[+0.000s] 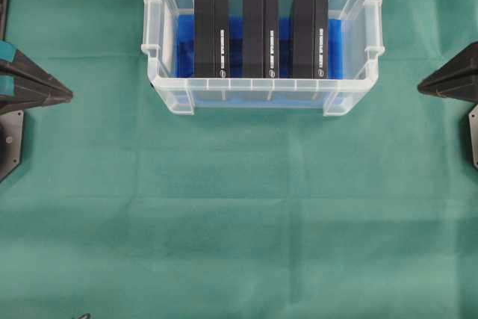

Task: Take out the box from the case.

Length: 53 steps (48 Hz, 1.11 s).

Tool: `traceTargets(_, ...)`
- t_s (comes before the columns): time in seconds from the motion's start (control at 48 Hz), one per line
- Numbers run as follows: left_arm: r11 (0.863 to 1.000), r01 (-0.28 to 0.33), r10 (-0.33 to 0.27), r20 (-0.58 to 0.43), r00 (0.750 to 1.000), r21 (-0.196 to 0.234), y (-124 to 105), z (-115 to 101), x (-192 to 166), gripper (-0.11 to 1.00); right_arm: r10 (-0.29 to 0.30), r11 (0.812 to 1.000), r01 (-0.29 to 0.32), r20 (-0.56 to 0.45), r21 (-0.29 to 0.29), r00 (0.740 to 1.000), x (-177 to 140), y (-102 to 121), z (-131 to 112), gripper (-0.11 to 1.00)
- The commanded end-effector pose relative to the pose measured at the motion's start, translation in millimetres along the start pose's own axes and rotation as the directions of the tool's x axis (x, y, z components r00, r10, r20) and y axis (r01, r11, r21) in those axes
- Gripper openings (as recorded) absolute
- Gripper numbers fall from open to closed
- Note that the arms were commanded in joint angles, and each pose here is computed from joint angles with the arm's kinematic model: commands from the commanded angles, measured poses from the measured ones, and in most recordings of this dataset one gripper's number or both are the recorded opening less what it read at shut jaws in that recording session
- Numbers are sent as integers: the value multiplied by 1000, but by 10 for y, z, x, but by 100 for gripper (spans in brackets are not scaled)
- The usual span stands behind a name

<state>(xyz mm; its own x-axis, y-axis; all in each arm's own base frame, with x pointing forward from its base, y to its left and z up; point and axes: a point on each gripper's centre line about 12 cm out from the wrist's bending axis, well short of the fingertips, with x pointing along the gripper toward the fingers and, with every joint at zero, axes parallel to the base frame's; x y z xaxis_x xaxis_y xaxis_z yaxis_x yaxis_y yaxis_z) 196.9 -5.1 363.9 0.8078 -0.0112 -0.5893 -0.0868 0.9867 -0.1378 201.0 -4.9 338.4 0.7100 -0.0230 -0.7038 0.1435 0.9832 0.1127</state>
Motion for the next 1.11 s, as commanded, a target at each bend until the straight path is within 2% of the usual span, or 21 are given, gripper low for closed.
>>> traceTargets(0.0, 1000, -22, 21, -110, 994, -11, -11, 39, -67, 0, -23, 1000, 24, -100, 6, 995, -30, 0, 48, 1)
traceTargets(0.083, 998, -49, 39, -197, 980, -44, -7, 30, -98, 0, -52, 998, 60, -250, 26, 967, 2, -11, -6, 1)
traceTargets(0.188, 993, -83, 56, -289, 956, -82, -10, 25, -126, 0, -84, 993, 110, -384, 48, 920, 11, -29, -50, 1)
traceTargets(0.25, 990, -101, 64, -328, 943, -98, -11, 18, -127, 0, -110, 988, 147, -442, 51, 890, 20, -51, -70, 1)
traceTargets(0.313, 987, -119, 71, -363, 929, -111, -9, 6, -117, 0, -129, 984, 170, -466, 46, 875, 29, -70, -74, 1)
traceTargets(0.501, 985, -126, 74, -380, 922, -114, -8, 4, -103, 0, -149, 981, 189, -458, 41, 877, 51, -86, -23, 1)
traceTargets(0.584, 985, -128, 74, -380, 922, -118, -8, 4, -103, 0, -150, 978, 199, -463, 58, 874, 59, -86, -22, 1)
traceTargets(0.709, 979, -140, 75, -381, 922, -147, -9, 8, -97, 0, -154, 956, 255, -484, 149, 861, 59, -88, -35, 1)
traceTargets(0.792, 961, -174, 77, -393, 916, -216, -11, 11, -67, 0, -158, 921, 312, -506, 235, 848, 48, -93, -60, 1)
traceTargets(0.876, 930, -216, 80, -407, 910, -299, -10, 7, -54, 0, -164, 860, 382, -526, 339, 835, 27, -99, -85, 1)
traceTargets(0.918, 907, -241, 82, -417, 905, -345, -9, 1, -52, 0, -169, 824, 415, -531, 386, 830, 22, -106, -91, 1)
traceTargets(0.938, 894, -255, 83, -422, 903, -369, -8, -4, -50, 0, -174, 795, 438, -534, 420, 827, 19, -112, -94, 1)
traceTargets(0.959, 879, -269, 84, -427, 900, -394, -8, -6, -51, 0, -176, 775, 451, -534, 444, 827, 18, -114, -94, 1)
traceTargets(1.022, 821, -319, 90, -445, 891, -474, -5, -11, -45, 0, -176, 713, 481, -534, 510, 827, 13, -114, -95, 1)
traceTargets(1.043, 797, -336, 91, -450, 888, -502, -5, -12, -40, 0, -177, 694, 488, -531, 530, 829, 11, -115, -89, 1)
traceTargets(1.064, 770, -354, 93, -456, 885, -530, -1, -18, -39, 0, -178, 674, 496, -530, 548, 829, 11, -117, -89, 1)
traceTargets(1.084, 726, -381, 96, -464, 881, -572, 2, -21, -37, 0, -179, 650, 505, -532, 568, 828, 16, -117, -89, 1)
